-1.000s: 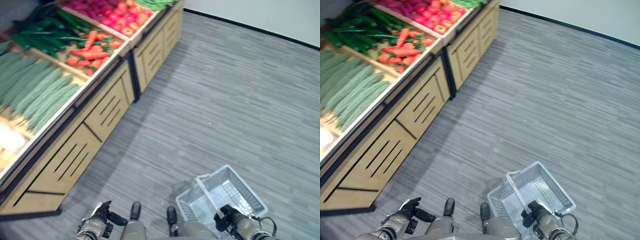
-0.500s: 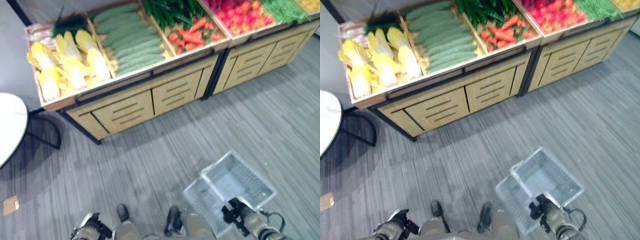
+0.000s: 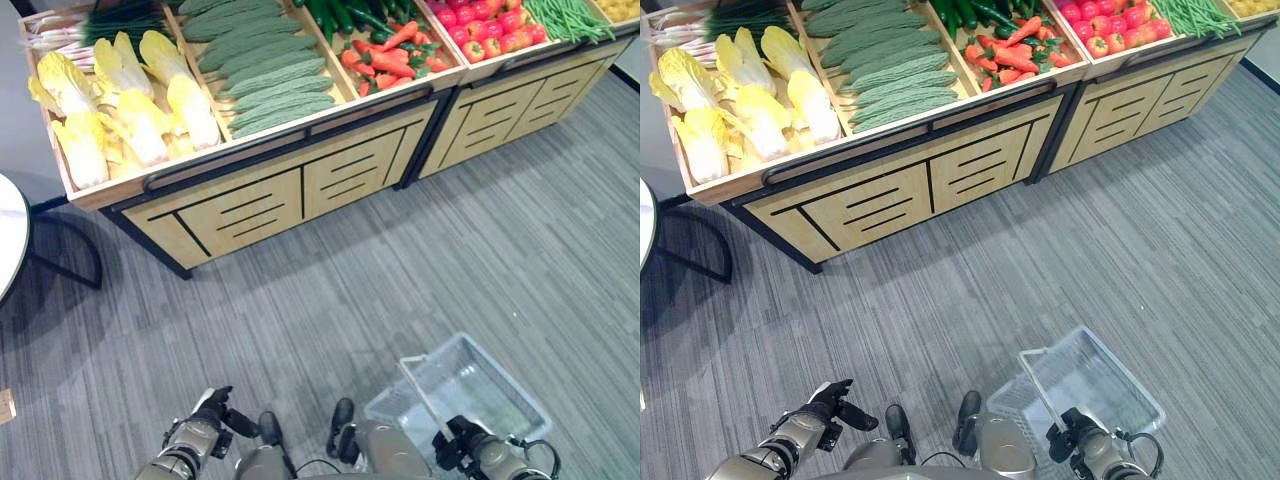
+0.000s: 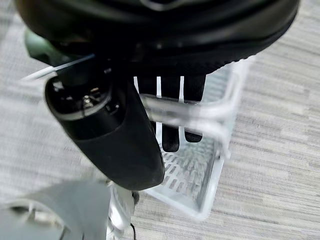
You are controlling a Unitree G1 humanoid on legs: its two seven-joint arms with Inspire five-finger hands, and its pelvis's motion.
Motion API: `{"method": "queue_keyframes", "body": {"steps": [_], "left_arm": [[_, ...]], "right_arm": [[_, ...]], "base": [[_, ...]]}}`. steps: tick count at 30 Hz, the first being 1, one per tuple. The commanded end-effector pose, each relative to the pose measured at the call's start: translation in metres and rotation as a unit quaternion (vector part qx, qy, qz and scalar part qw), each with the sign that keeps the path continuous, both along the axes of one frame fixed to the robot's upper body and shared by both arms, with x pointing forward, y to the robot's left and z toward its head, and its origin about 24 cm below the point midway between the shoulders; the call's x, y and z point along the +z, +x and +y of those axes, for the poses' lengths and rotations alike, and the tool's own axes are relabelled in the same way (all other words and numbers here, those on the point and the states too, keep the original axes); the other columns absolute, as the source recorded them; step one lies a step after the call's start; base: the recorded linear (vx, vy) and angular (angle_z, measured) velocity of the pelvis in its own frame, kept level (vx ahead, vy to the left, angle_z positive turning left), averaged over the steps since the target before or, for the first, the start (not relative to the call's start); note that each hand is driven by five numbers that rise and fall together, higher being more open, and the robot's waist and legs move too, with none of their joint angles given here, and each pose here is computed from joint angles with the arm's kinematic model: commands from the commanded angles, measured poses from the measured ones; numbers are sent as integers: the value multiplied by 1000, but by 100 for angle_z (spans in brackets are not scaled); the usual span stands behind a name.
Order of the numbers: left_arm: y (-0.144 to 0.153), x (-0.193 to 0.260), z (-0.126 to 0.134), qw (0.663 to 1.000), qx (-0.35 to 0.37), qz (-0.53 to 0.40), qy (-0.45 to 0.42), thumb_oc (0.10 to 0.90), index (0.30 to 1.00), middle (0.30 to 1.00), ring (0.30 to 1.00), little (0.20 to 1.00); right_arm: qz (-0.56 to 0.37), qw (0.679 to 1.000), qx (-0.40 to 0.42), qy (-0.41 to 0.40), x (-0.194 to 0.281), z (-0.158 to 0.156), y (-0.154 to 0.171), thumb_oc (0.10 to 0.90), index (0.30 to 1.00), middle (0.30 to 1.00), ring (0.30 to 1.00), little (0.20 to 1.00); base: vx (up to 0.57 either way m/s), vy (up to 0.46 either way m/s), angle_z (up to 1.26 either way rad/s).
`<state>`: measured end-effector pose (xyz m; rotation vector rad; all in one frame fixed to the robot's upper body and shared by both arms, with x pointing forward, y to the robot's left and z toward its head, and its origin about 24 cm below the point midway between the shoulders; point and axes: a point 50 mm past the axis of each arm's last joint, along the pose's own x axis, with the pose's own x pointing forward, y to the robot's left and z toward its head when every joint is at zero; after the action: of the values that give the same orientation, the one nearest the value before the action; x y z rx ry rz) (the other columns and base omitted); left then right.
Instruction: Get the vegetables into the basket
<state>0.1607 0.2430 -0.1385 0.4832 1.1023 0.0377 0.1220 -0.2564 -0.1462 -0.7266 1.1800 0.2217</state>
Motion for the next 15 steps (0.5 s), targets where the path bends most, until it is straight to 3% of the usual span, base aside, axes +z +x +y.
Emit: {"method": "queue_keyframes", "body": {"steps": [1,10,15], "left_arm": [[-3,4,19,999,16,-1,28,900,1000,1000,1000,1000],[-4,6,24,999,20,-1,30,900,1000,1000,1000,1000],[1,7,23,999,20,-9,29,900,1000,1000,1000,1000]], "right_arm": [[3,999,36,5,-1,9,3,400,300,300,300,300],[5,999,41,9,-1,11,6,400,300,300,300,300],[3,999,30,21,-2,14,4,400,300,300,300,300]], "base": [[20,221,1],[40,355,16],[11,152,35]]}}
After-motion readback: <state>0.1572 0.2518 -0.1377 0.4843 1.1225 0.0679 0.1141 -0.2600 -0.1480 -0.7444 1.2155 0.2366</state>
